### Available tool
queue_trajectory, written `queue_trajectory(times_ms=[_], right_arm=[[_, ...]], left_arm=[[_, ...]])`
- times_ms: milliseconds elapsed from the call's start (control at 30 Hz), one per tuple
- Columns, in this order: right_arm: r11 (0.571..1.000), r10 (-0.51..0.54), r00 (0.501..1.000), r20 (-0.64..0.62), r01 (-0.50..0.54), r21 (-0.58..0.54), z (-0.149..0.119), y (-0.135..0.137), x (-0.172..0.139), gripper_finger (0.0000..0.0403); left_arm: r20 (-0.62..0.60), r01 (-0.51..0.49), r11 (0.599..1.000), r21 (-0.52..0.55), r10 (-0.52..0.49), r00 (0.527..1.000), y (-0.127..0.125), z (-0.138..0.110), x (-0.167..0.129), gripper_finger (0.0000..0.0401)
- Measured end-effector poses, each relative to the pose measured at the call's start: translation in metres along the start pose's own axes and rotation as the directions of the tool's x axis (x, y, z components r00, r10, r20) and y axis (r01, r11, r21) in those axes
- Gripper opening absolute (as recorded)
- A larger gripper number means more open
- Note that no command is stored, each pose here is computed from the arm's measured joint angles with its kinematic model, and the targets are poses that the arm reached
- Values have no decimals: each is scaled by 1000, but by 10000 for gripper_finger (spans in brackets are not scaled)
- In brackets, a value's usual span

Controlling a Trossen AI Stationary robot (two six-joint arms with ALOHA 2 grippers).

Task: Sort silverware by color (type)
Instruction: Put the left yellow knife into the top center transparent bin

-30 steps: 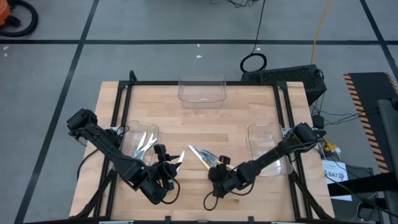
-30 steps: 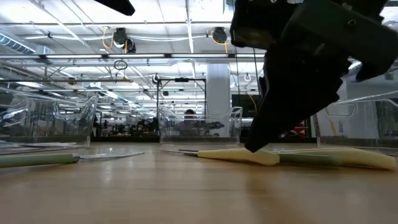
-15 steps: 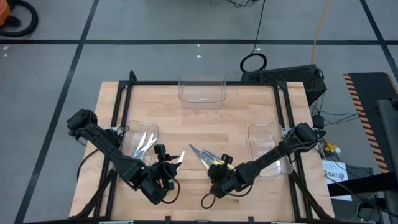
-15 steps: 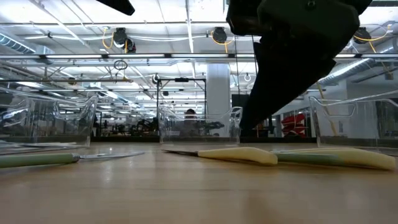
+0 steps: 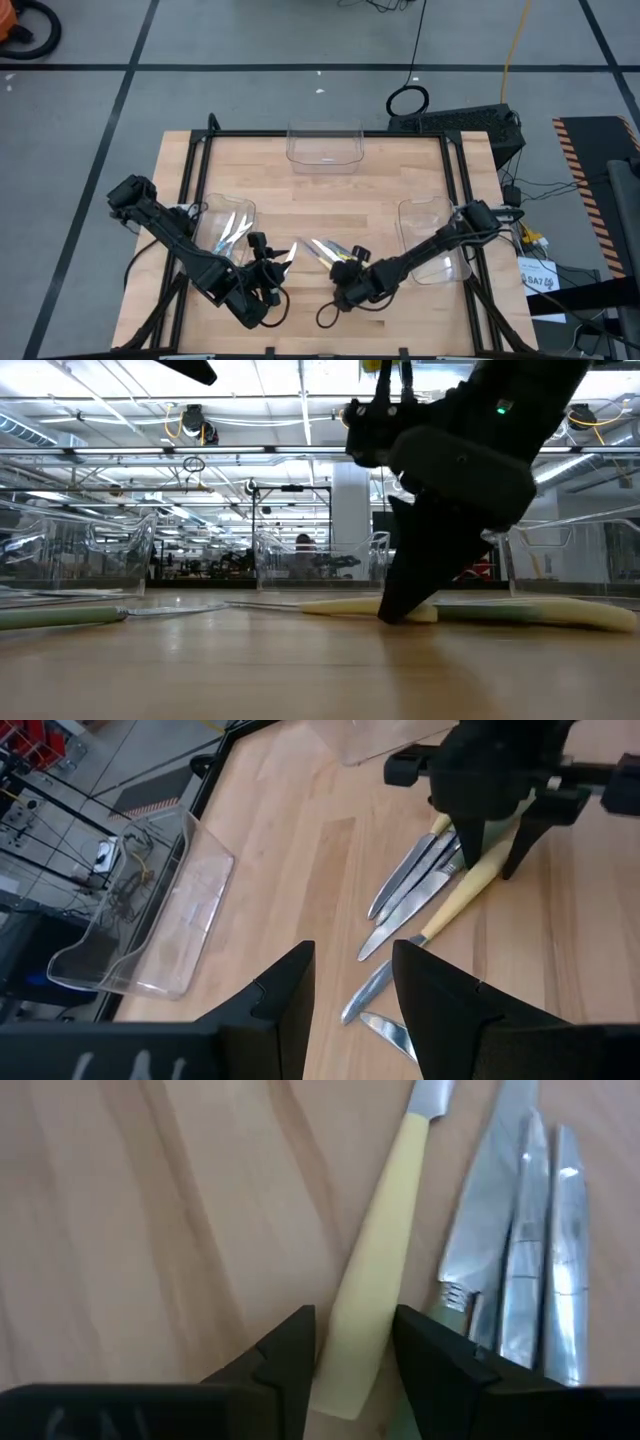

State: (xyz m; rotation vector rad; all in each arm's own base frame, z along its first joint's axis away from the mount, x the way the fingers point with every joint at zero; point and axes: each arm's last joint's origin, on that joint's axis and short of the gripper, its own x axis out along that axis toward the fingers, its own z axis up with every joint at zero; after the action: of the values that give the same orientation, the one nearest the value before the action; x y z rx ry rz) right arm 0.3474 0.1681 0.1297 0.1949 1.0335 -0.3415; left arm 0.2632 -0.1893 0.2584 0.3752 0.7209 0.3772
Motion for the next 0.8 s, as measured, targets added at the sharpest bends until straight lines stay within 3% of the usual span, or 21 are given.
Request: queue_trajectory(times_ms=[300, 533, 800], right_arm=[[1000, 5, 1000, 18, -5, -31, 4, -1, 8, 125], [999, -26, 999, 30, 27, -34, 5, -4, 17, 77], [999, -34, 999, 33, 35, -32, 8, -7, 18, 77]], left_arm=[[0, 0, 1000, 2, 0, 1000, 0, 0, 0, 145], [2, 1, 1000, -1, -1, 1000, 0, 0, 0, 145], [2, 1, 1000, -3, -1, 1000, 0, 0, 0, 145]])
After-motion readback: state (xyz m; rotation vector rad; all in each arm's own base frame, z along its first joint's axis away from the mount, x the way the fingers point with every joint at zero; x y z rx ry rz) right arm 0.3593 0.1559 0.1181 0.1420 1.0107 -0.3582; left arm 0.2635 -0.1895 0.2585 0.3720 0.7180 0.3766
